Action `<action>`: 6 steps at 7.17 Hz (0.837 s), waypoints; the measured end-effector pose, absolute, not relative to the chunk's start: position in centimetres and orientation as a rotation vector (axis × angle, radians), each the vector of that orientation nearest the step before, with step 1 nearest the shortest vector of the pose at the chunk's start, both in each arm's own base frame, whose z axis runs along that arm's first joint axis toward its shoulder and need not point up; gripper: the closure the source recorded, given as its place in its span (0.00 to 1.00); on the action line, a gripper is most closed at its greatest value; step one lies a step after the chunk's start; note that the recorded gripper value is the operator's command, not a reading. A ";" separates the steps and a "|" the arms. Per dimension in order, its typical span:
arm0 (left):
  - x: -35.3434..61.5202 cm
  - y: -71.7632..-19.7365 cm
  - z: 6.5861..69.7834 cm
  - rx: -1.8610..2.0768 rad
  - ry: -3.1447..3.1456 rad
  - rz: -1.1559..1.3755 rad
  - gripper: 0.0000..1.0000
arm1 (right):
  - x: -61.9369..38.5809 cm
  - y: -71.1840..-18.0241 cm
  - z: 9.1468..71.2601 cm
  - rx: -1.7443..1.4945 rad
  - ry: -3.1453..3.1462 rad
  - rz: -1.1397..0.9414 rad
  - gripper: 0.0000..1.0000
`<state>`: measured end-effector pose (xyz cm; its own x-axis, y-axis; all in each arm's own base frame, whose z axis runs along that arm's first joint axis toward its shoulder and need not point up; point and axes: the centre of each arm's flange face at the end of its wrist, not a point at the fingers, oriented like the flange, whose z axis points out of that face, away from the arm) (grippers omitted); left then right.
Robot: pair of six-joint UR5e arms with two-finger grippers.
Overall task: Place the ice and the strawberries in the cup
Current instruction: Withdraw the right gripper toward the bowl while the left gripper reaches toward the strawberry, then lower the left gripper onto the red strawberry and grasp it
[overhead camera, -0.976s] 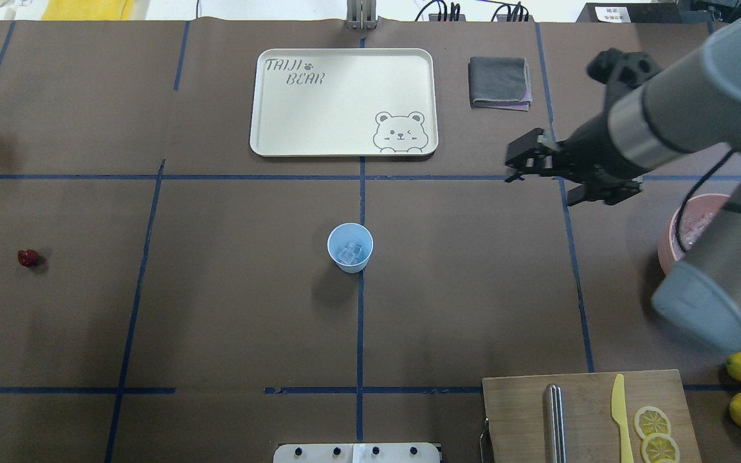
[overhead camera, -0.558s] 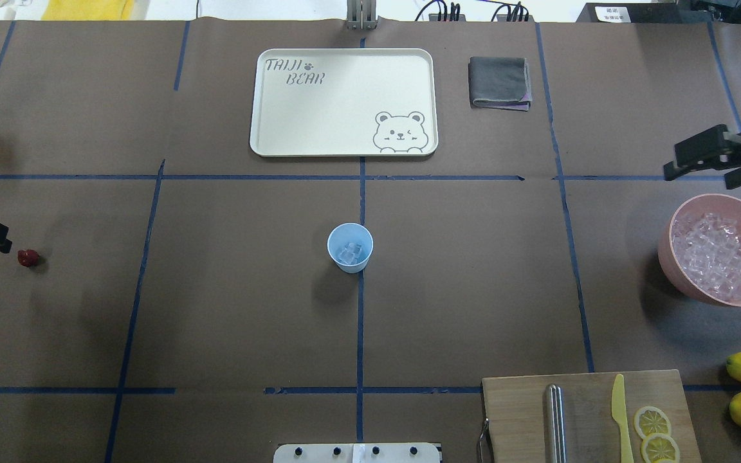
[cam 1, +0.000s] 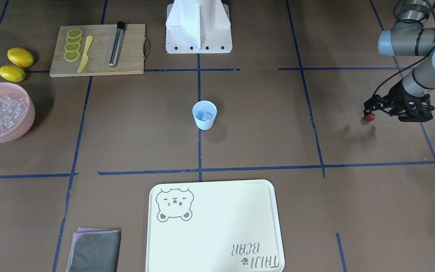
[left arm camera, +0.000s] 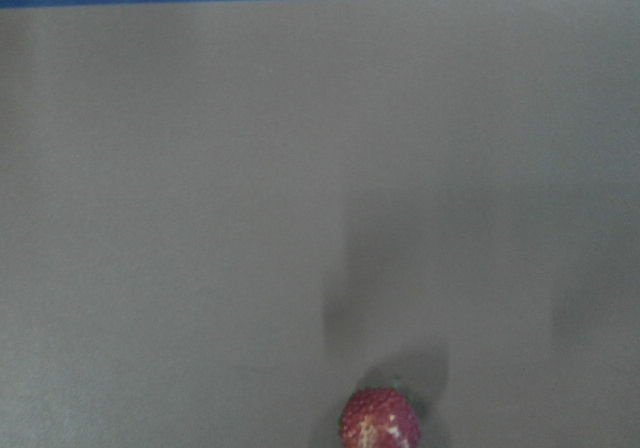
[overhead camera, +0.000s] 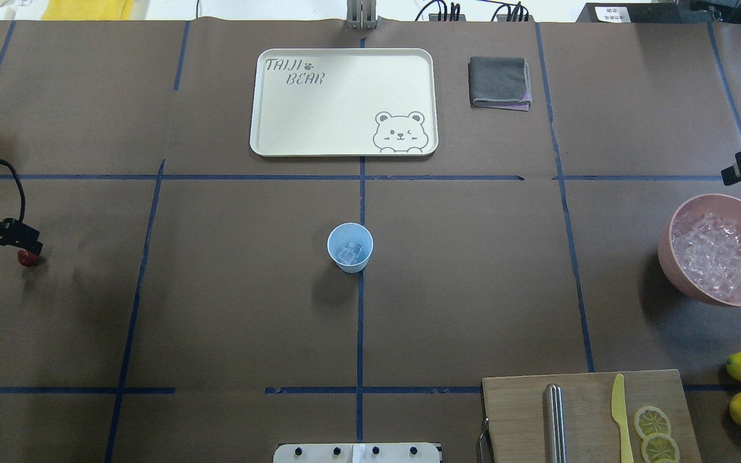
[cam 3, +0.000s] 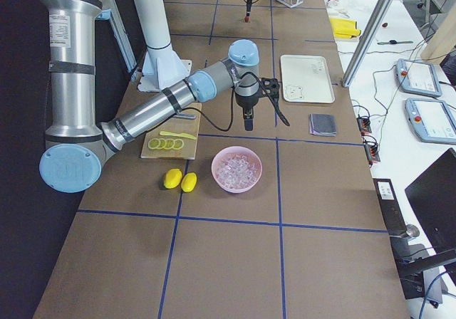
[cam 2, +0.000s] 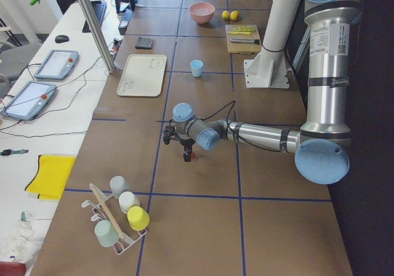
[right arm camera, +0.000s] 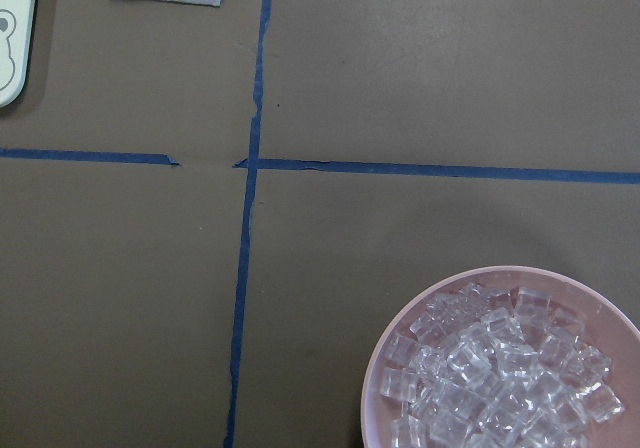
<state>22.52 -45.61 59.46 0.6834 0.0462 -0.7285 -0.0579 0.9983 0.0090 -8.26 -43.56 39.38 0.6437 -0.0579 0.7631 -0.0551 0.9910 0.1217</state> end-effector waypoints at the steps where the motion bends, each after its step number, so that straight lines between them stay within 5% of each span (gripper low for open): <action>1: 23.4 -45.9 59.2 -0.020 0.819 0.059 0.03 | -8.3 -43.6 39.4 0.140 -0.871 -0.003 0.00; 6: 24.2 -46.0 60.7 -0.049 0.804 0.052 0.21 | -8.3 -43.8 39.3 0.146 -0.869 -0.005 0.00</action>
<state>24.17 -46.01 60.70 0.6930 0.0275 -0.7204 -0.0647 0.9976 -0.0241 -8.29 -43.80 39.31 0.6463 -0.0640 0.7604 -0.0552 0.9899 0.1302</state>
